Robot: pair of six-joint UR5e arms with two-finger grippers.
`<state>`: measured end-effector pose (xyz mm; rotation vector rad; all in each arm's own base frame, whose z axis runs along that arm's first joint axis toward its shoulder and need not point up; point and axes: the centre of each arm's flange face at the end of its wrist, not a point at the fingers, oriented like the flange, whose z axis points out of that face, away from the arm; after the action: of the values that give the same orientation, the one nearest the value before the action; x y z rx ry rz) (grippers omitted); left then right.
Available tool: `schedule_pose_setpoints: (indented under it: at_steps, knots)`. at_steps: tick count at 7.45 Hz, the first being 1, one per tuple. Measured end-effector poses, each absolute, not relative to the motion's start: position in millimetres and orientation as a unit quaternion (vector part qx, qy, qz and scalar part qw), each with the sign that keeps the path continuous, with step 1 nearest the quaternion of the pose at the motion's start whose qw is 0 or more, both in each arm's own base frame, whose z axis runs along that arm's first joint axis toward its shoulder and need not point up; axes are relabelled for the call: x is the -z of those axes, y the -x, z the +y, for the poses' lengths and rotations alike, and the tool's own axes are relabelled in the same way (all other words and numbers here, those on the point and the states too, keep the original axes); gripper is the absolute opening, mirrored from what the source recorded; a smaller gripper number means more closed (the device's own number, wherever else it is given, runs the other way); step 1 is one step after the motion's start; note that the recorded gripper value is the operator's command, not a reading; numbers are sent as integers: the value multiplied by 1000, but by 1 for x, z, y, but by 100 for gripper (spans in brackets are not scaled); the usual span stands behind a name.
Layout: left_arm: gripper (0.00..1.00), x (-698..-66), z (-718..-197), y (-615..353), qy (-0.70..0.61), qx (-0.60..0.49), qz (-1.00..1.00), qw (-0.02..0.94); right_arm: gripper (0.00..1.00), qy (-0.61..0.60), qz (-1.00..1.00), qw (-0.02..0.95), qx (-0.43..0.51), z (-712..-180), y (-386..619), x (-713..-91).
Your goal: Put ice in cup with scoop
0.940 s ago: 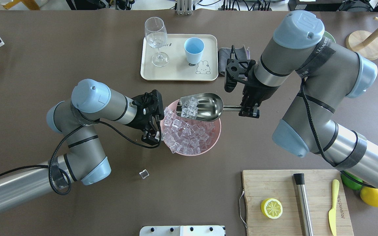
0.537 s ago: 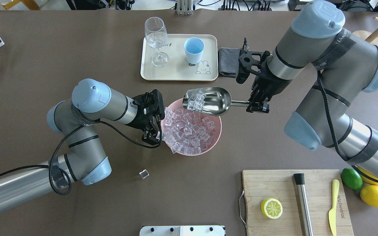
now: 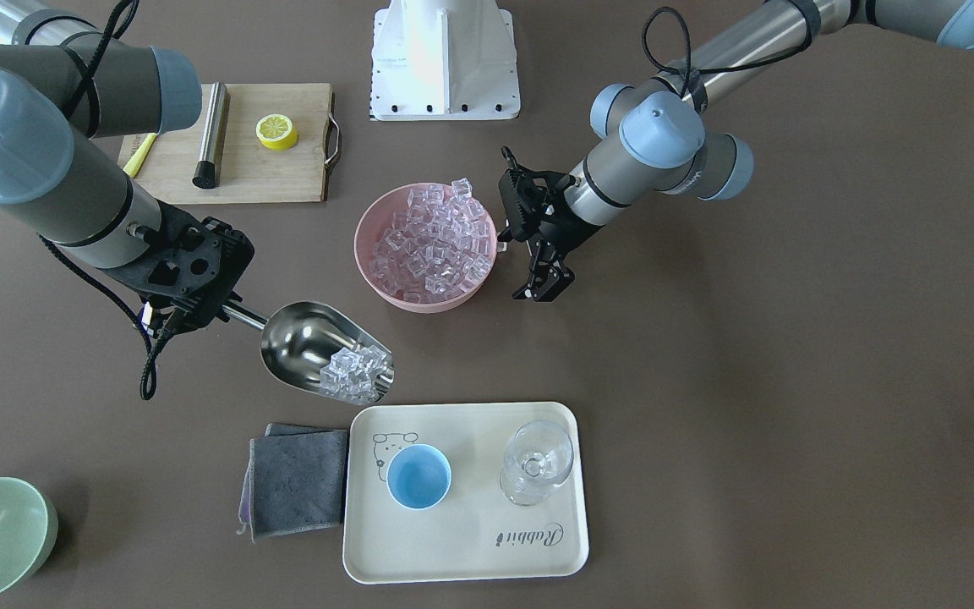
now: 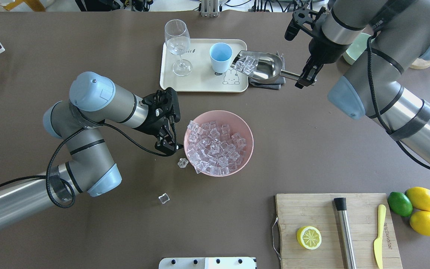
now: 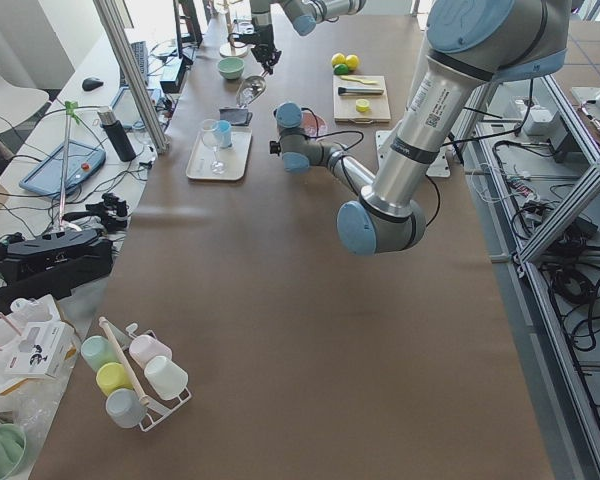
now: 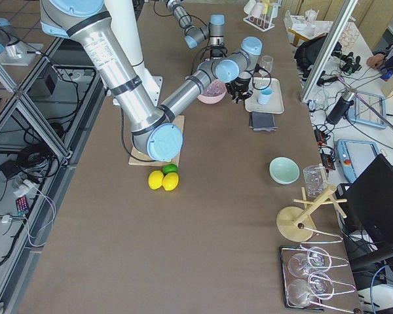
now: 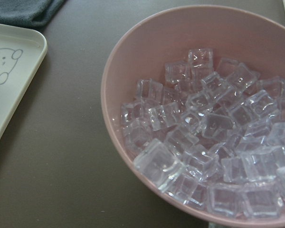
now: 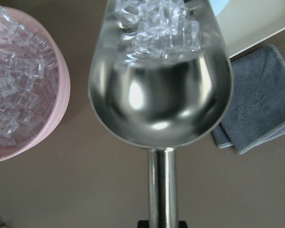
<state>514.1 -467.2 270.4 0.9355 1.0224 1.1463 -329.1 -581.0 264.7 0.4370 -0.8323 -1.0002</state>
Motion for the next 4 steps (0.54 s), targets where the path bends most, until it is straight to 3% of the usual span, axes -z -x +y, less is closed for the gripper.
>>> schedule_pose_setpoints:
  at_steps: [4]
  knots:
    - [99, -268, -482, -493, -403, -498, 456, 618, 0, -180, -370, 802, 432, -636, 350, -242]
